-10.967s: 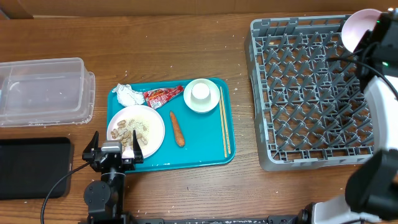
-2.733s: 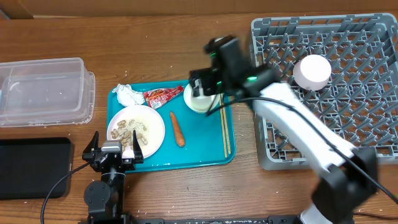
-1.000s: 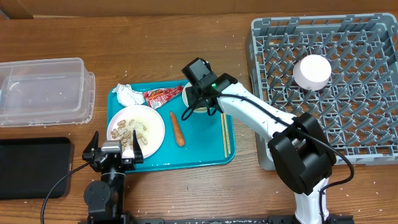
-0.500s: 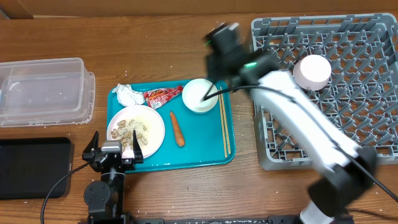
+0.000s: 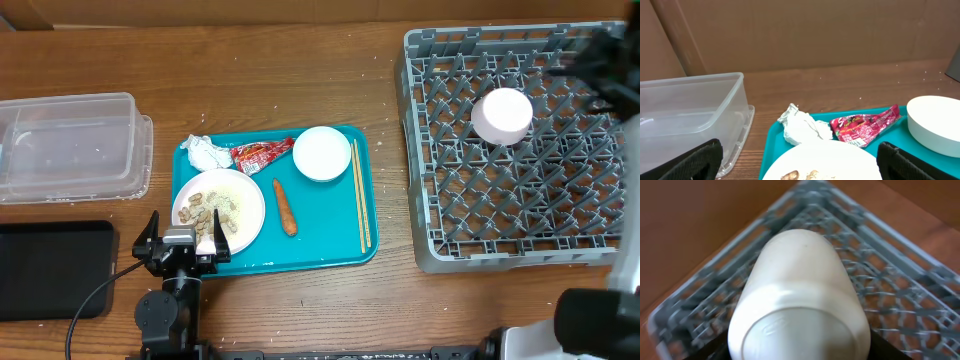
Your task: Sort waste into correct bins and load items into the dishwasher
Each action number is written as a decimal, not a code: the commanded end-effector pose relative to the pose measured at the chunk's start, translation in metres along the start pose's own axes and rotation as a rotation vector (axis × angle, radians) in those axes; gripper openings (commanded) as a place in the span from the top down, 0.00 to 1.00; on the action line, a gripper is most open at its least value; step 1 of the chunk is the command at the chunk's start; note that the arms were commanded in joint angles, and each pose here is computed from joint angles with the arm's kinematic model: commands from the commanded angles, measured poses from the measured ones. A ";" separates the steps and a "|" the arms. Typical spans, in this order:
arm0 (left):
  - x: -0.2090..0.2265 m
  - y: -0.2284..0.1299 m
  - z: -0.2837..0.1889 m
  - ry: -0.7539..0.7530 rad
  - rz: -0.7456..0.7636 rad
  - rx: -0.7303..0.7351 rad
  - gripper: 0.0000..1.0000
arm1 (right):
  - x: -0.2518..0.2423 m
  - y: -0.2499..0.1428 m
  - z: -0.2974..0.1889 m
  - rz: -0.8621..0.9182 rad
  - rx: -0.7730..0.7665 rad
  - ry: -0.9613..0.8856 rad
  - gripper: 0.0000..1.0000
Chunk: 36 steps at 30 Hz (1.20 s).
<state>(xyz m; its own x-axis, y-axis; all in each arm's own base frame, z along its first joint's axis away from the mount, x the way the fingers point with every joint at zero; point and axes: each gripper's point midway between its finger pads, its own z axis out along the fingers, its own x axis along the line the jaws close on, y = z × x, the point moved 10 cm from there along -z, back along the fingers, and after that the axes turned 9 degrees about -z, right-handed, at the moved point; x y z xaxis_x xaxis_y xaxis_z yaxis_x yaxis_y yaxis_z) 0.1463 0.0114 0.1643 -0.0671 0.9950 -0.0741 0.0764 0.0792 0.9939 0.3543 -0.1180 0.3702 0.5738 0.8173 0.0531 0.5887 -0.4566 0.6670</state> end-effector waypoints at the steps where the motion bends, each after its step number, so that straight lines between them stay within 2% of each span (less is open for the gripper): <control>1: 0.001 -0.001 0.000 0.012 -0.003 -0.006 0.00 | -0.029 0.004 0.027 0.073 0.067 0.000 0.45; 5: 0.001 -0.001 0.000 0.012 -0.003 -0.006 0.00 | -0.054 -0.003 0.065 0.124 0.176 -0.029 0.44; 8: 0.001 -0.001 0.000 0.012 -0.003 -0.006 0.00 | -0.059 -0.011 0.087 0.136 0.246 -0.031 0.39; 10: 0.001 -0.001 0.000 0.012 -0.003 -0.006 0.00 | -0.059 -0.015 0.099 0.134 0.276 -0.038 0.31; 14: 0.001 -0.001 0.000 0.012 -0.003 -0.006 0.00 | -0.057 -0.017 0.100 0.132 0.291 -0.034 0.30; 18: 0.001 -0.001 0.000 0.012 -0.003 -0.006 0.00 | -0.056 -0.020 0.098 0.134 0.317 -0.018 0.20; 24: 0.001 -0.001 0.000 0.012 -0.003 -0.006 0.00 | -0.051 -0.023 0.089 0.147 0.350 0.061 0.14; 27: 0.001 -0.001 0.000 0.012 -0.003 -0.006 0.00 | -0.038 -0.023 0.067 0.148 0.369 0.228 0.12; 32: 0.001 -0.001 0.000 0.012 -0.003 -0.006 0.00 | 0.007 -0.029 0.036 0.011 0.388 0.572 0.13; 36: 0.001 -0.001 0.000 0.012 -0.003 -0.006 0.00 | 0.066 -0.049 0.024 -0.155 0.423 0.660 0.13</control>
<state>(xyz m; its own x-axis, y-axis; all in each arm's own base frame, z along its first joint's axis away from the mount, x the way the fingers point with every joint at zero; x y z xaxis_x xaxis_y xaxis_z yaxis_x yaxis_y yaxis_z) 0.1463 0.0114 0.1643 -0.0668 0.9950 -0.0745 0.0764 0.0796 0.9939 0.3704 -0.1092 0.3058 0.3298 0.8346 0.4412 0.8169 -0.4866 0.3098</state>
